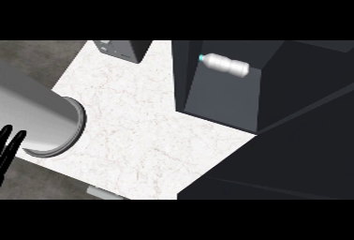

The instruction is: Pick up the bottled water, place it into the cabinet and close the cabinet

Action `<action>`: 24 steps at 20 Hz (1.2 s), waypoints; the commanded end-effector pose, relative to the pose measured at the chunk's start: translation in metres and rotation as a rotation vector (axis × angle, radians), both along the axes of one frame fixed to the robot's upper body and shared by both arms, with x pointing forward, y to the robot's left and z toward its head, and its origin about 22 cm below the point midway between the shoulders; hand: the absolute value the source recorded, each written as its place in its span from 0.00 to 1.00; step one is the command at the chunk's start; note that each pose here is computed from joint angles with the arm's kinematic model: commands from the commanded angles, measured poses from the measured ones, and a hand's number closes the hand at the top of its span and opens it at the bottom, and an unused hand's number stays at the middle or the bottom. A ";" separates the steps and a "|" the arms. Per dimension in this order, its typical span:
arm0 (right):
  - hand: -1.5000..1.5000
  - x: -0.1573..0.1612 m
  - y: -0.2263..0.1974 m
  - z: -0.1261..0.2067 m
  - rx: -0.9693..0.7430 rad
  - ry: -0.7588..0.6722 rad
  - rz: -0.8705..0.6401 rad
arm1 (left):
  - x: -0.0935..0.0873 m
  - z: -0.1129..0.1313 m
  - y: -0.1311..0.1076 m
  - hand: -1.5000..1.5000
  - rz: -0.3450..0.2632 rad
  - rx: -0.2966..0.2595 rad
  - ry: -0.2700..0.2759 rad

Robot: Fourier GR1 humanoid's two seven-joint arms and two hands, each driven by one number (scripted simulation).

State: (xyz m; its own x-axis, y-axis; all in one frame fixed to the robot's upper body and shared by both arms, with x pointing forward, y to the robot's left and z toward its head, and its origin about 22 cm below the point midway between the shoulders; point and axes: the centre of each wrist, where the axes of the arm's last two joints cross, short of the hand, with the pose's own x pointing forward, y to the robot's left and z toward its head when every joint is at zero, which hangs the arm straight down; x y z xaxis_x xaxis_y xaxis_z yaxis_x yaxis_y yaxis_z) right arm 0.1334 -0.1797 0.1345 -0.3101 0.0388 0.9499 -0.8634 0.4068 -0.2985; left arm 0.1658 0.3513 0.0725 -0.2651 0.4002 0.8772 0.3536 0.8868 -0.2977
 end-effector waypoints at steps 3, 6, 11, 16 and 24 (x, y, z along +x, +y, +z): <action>1.00 0.035 0.020 -0.004 -0.098 0.018 -0.093 | -0.002 -0.003 0.003 0.00 -0.007 -0.004 0.012; 1.00 0.057 0.029 -0.001 -0.100 0.024 -0.132 | 0.000 -0.002 0.005 0.00 0.000 -0.003 0.013; 1.00 0.090 0.053 0.001 -0.117 0.076 -0.161 | -0.002 -0.007 0.012 0.00 0.026 -0.007 0.029; 1.00 0.129 0.087 0.014 -0.094 0.108 -0.255 | 0.001 -0.009 0.014 0.00 0.045 -0.008 0.028; 1.00 0.196 0.106 0.050 -0.010 0.094 -0.567 | -0.006 -0.014 0.021 0.00 0.070 -0.034 0.035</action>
State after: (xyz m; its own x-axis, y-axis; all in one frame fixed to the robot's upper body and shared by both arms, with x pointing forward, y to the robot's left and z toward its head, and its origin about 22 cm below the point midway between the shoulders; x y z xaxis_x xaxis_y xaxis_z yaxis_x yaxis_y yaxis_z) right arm 0.3029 -0.0864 0.1684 -0.1654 0.2010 0.9655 -0.6321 0.7299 -0.2602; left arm 0.1620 0.3685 0.0618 -0.2622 0.4063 0.8753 0.3014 0.8962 -0.3256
